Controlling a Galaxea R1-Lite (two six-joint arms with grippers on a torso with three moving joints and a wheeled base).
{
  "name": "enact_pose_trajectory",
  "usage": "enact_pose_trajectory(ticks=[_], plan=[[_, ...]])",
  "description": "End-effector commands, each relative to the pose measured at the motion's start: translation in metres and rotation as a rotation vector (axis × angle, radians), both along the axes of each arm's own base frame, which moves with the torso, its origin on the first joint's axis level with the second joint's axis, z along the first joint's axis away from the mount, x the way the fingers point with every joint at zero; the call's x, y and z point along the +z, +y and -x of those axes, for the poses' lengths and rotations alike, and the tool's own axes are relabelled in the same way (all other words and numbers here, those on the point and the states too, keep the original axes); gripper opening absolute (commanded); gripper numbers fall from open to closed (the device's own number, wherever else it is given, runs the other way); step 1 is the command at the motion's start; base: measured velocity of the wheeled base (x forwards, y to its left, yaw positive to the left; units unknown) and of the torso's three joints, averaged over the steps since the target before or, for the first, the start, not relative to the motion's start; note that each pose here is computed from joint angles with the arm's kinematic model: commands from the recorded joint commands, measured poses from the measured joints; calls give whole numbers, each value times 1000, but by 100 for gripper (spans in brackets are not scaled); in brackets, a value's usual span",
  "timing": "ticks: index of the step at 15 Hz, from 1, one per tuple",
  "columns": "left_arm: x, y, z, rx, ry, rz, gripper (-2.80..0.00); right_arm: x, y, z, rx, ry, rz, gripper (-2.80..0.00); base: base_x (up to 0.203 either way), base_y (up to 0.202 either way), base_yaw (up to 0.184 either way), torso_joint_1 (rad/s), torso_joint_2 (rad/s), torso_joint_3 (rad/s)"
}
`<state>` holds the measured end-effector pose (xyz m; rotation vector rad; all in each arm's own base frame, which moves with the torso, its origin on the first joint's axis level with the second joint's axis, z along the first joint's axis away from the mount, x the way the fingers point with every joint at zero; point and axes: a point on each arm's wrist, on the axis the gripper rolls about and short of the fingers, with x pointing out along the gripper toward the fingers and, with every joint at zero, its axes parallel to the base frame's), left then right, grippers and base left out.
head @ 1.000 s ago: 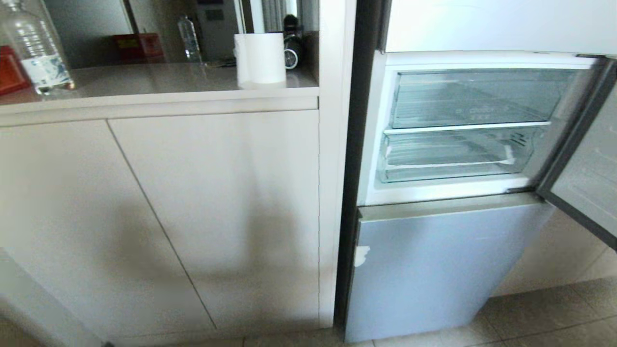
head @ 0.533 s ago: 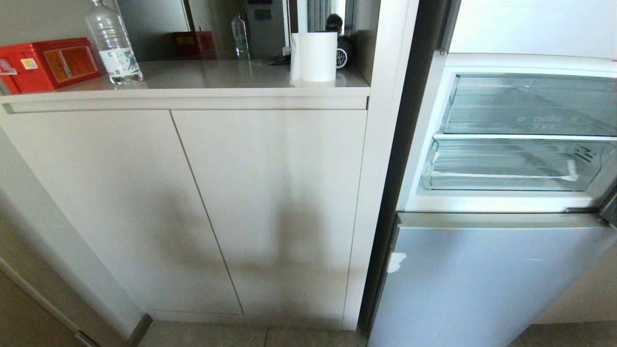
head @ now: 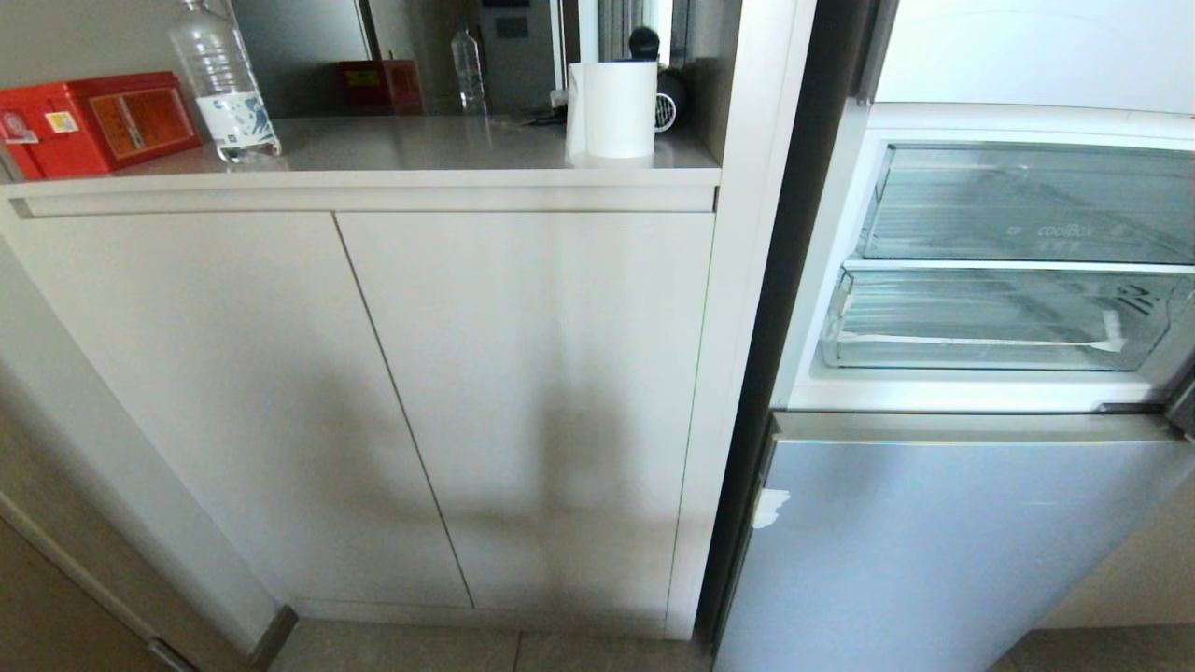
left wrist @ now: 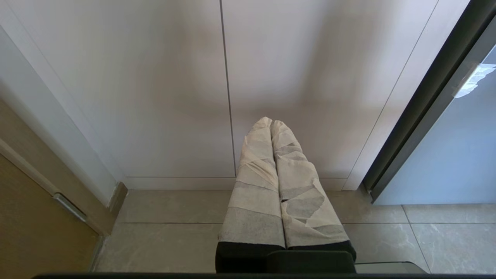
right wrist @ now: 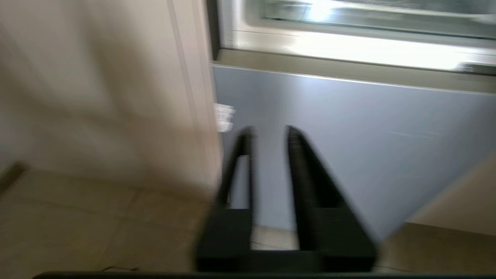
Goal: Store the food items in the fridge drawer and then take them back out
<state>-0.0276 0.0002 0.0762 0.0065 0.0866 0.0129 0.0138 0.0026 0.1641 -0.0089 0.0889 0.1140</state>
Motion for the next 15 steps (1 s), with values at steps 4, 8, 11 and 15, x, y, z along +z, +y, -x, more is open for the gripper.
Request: enact_pose_trajectory(ticks=[4,8,11,15], plan=[[0,0,0,1,2,0,-280,9,1,-157,55,210,-39,0,0,0,0,0,0,0],[0,0,0,1,2,0,-280,-20,2,-260,53,79,-45,0,0,0,0,0,0,0],[0,0,0,1,2,0,-280,-26,1,-312,11,-94,-45,0,0,0,0,0,0,0],[0,0,0,1,2,0,-280,-26,4,-338,-15,-162,-82,0,0,0,0,0,0,0]])
